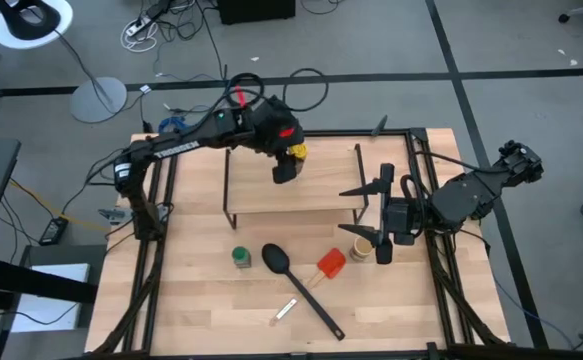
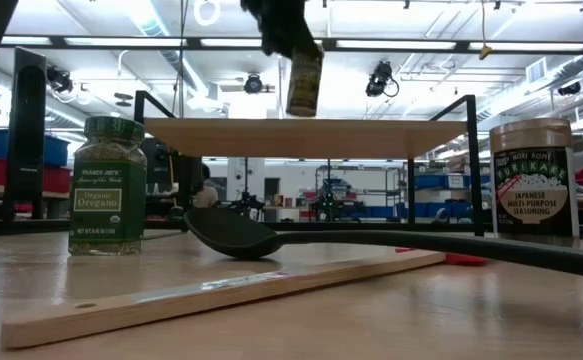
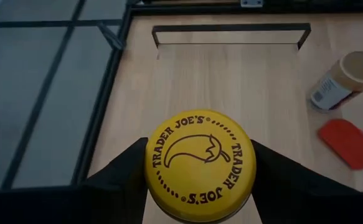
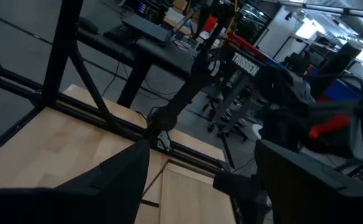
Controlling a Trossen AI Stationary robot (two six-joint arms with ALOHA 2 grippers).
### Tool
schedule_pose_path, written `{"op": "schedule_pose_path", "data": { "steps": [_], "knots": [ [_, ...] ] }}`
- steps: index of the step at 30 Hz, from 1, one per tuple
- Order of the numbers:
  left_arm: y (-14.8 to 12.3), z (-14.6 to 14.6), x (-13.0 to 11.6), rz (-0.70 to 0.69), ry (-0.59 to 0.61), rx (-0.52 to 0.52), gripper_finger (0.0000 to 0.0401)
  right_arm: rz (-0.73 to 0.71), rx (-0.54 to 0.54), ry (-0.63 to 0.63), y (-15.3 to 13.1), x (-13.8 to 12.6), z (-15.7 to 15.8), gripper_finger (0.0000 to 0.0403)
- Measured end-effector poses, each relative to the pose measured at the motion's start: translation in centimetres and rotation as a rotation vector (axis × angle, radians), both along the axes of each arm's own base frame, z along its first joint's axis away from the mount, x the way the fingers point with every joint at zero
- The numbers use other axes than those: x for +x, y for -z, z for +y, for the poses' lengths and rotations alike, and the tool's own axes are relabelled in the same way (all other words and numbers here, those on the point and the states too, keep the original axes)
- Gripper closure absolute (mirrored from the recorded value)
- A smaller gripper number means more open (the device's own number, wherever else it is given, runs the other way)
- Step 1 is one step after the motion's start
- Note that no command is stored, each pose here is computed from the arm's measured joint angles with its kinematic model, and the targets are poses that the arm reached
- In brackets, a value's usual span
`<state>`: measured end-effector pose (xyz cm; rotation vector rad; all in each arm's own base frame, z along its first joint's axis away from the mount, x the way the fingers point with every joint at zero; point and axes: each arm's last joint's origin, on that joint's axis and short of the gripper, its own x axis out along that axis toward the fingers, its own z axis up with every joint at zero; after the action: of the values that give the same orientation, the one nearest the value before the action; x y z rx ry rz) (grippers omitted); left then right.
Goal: Shelf spices
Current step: Put the yellow seasoning bottle on the shelf
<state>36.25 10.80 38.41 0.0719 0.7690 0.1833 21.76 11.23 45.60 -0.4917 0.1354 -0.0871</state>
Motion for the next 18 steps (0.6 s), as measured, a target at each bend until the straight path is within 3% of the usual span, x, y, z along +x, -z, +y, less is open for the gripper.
{"op": "schedule_pose_path", "data": {
  "steps": [7,14,18],
  "knots": [
    [3.2,2.8,0.0,0.001,-0.019,-0.067,0.0183,-0.002,-0.005,-0.001,0.0,0.0,0.0,0.0112],
    [4.3,3.1,0.3,-0.032,-0.013,-0.071,0.0183,-0.001,-0.008,0.000,0.0,0.0,0.0,0.0112],
    [4.3,3.2,0.3,-0.037,-0.028,-0.075,0.0146,-0.001,-0.008,0.000,0.0,0.0,0.0,0.0112]
  ]
}}
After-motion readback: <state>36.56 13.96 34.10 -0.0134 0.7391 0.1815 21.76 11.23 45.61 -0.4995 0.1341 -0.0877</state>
